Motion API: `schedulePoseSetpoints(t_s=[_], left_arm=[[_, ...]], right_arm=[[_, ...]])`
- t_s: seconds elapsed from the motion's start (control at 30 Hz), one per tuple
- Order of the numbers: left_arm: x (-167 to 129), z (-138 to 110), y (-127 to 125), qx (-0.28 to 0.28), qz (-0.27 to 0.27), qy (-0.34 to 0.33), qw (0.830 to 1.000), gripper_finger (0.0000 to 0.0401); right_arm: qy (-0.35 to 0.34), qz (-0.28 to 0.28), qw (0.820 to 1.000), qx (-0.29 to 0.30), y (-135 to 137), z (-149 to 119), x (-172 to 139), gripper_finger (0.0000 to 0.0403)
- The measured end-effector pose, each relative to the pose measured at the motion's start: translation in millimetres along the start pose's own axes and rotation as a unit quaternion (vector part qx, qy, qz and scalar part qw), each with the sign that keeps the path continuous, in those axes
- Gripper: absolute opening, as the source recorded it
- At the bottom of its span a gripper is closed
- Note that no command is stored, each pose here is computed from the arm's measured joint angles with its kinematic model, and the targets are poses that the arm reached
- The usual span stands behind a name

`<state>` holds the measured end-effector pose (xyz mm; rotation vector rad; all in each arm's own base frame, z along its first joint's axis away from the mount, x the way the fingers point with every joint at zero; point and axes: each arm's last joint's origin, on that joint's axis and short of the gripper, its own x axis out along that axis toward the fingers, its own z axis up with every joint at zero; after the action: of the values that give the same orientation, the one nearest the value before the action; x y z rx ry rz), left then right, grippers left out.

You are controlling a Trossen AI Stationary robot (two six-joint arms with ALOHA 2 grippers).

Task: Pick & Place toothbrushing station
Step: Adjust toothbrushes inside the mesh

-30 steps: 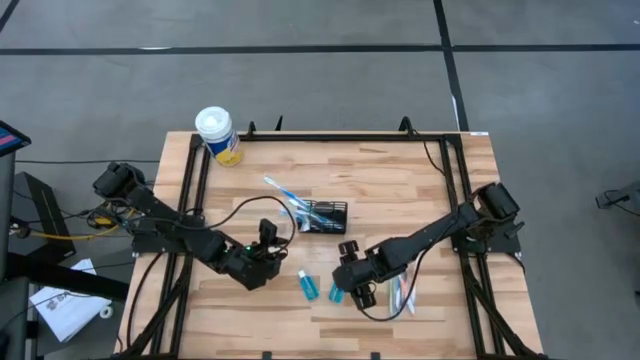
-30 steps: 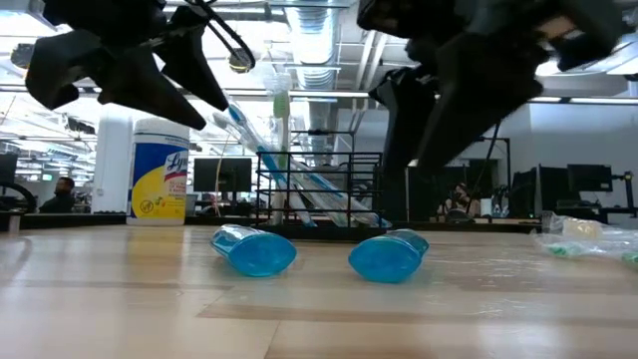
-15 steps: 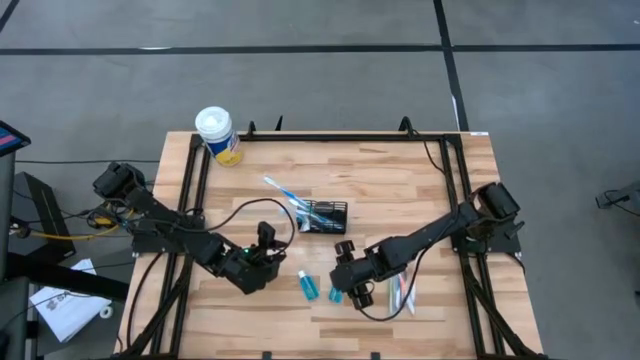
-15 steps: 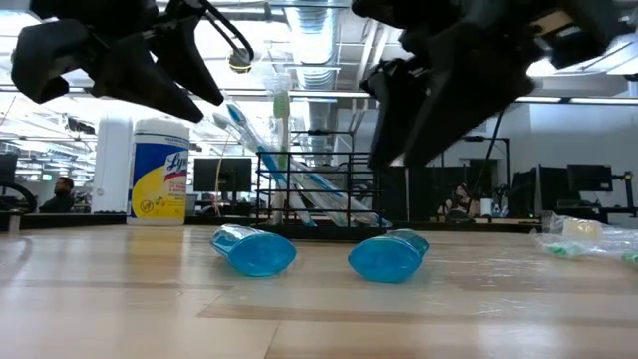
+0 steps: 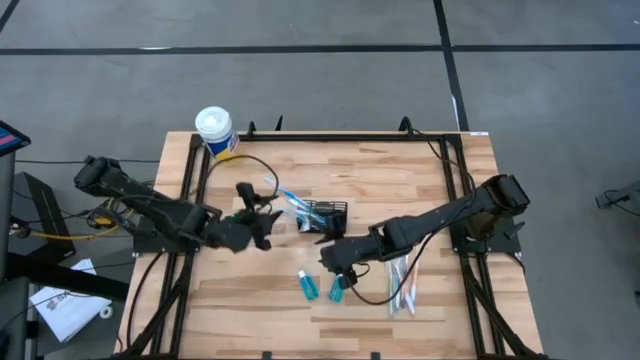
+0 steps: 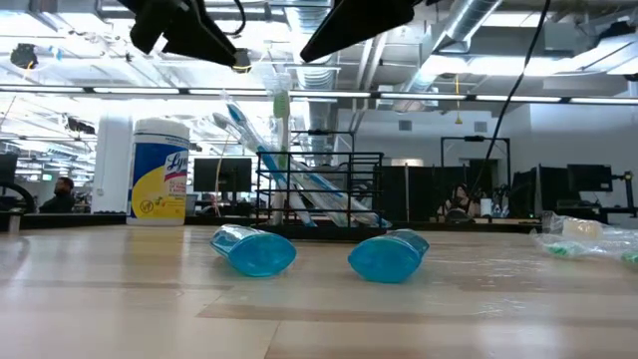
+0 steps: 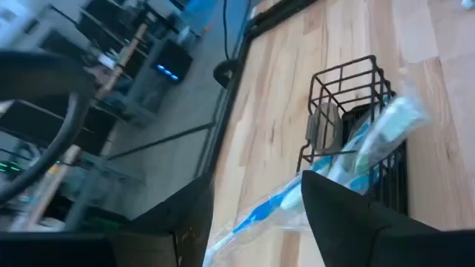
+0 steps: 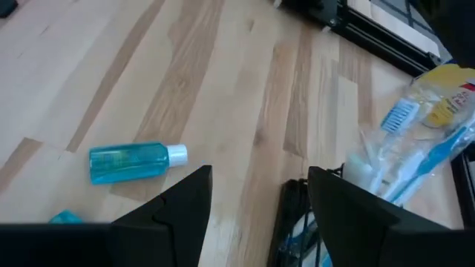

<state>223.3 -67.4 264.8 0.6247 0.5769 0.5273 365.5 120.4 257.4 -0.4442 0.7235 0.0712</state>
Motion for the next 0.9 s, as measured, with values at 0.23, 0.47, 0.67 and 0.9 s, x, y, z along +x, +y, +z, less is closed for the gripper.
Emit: schedulePoseSetpoints(t_s=[0.23,0.47,0.67,0.9], left_arm=[[19,-14,20,0.015,-0.032,0.051,0.998,0.019],[32,-24,26,0.031,-0.062,0.082,0.994,0.0187],[36,-43,12,0.066,-0.104,0.1,0.987,0.0186],[37,-63,1,0.096,-0.096,0.125,0.983,0.0186]], right_arm=[[0.005,-0.004,1.0,0.0,-3,-1,-4,0.0212],[0.018,-0.005,1.0,-0.003,-4,-3,-4,0.0212],[0.021,-0.006,1.0,-0.002,-6,-4,-3,0.0212],[0.022,-0.009,1.0,0.002,-9,-5,-2,0.0212]])
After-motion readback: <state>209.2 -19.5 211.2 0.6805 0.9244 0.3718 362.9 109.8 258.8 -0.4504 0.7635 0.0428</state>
